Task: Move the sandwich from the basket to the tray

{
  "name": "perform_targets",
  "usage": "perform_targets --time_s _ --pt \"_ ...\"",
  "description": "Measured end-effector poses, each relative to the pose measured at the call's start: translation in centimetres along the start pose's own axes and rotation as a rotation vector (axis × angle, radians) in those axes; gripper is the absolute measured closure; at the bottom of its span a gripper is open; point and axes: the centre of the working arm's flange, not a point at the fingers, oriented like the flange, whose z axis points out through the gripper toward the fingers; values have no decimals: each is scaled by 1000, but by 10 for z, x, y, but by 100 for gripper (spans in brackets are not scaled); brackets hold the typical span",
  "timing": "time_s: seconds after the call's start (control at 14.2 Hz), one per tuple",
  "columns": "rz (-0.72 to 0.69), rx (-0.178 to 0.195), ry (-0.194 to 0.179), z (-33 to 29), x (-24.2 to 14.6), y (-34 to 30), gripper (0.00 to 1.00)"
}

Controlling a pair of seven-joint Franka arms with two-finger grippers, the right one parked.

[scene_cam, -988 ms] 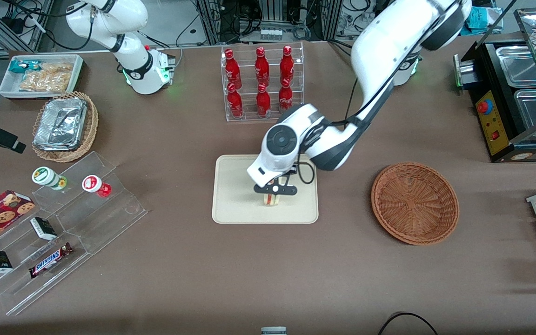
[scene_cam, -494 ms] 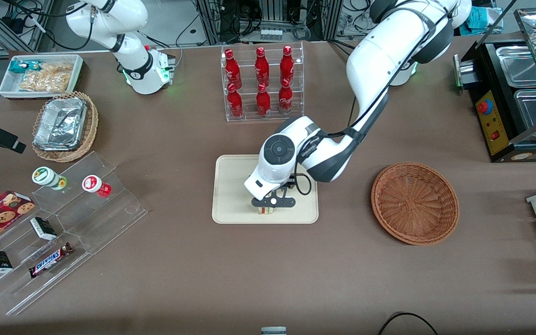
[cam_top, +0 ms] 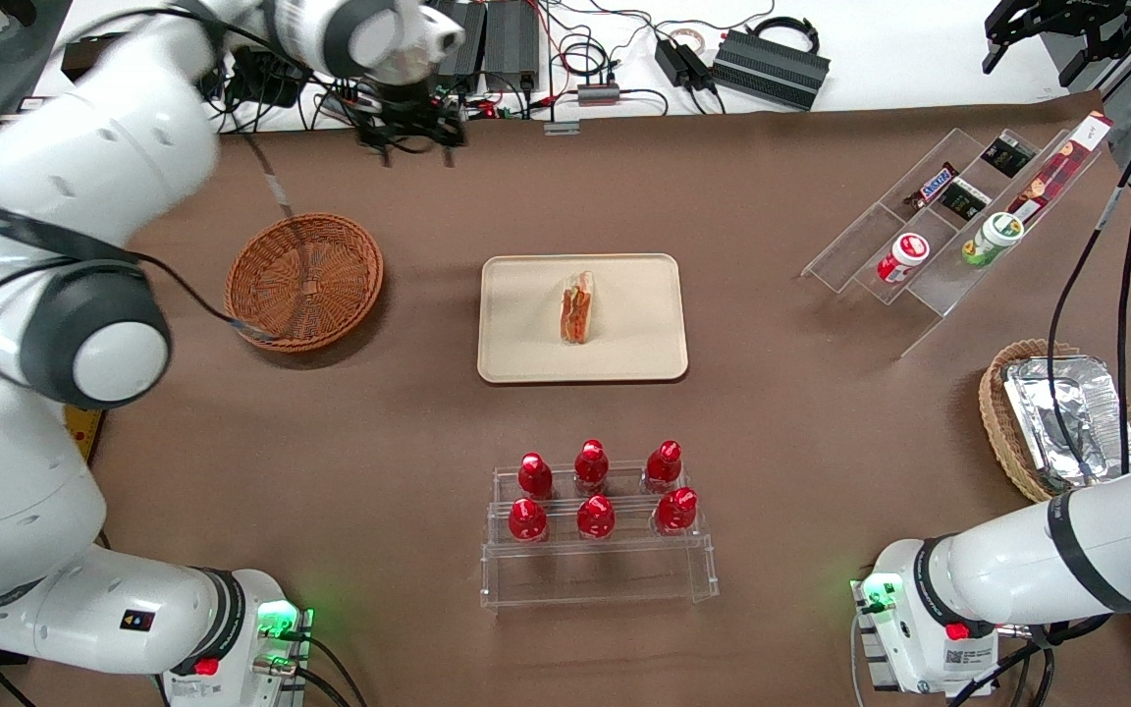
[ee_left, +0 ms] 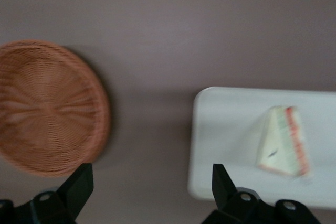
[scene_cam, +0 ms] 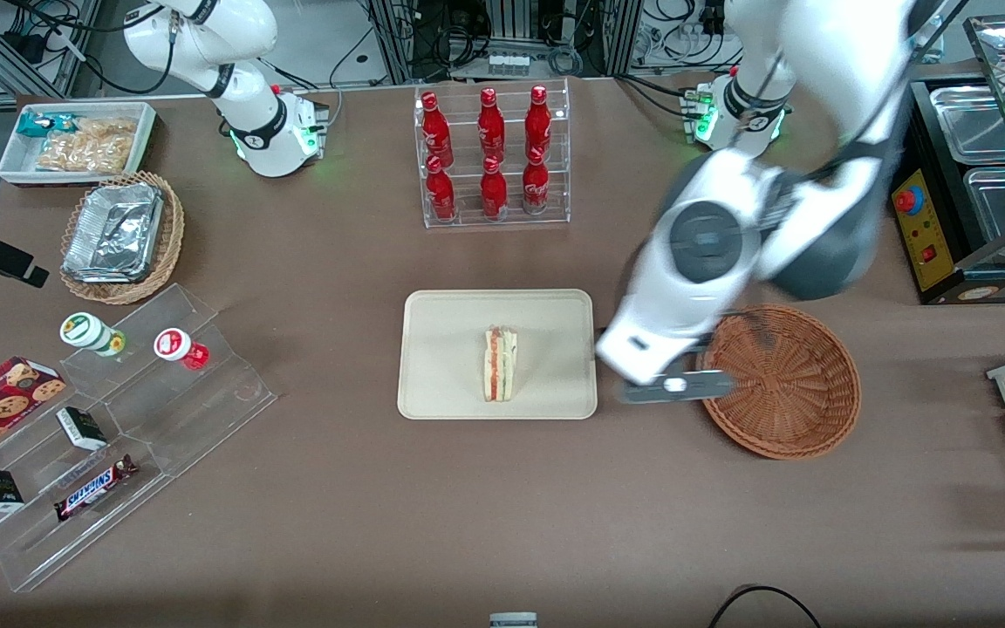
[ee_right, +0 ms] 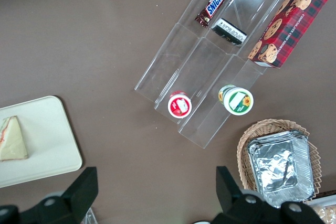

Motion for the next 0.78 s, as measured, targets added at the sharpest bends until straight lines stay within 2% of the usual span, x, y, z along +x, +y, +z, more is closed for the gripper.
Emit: perform_targets --time_s 0.07,0.21,0.42,0.56,0.78 --pt "44 13 -30 -10 0 -37 0" --pt "91 16 -58 -25 2 -98 0" --pt "63 -28 -71 -47 -2 -169 0" --pt "44 -41 -98 -73 -23 -191 0" --pt "25 -12 -100 -124 -73 -191 0"
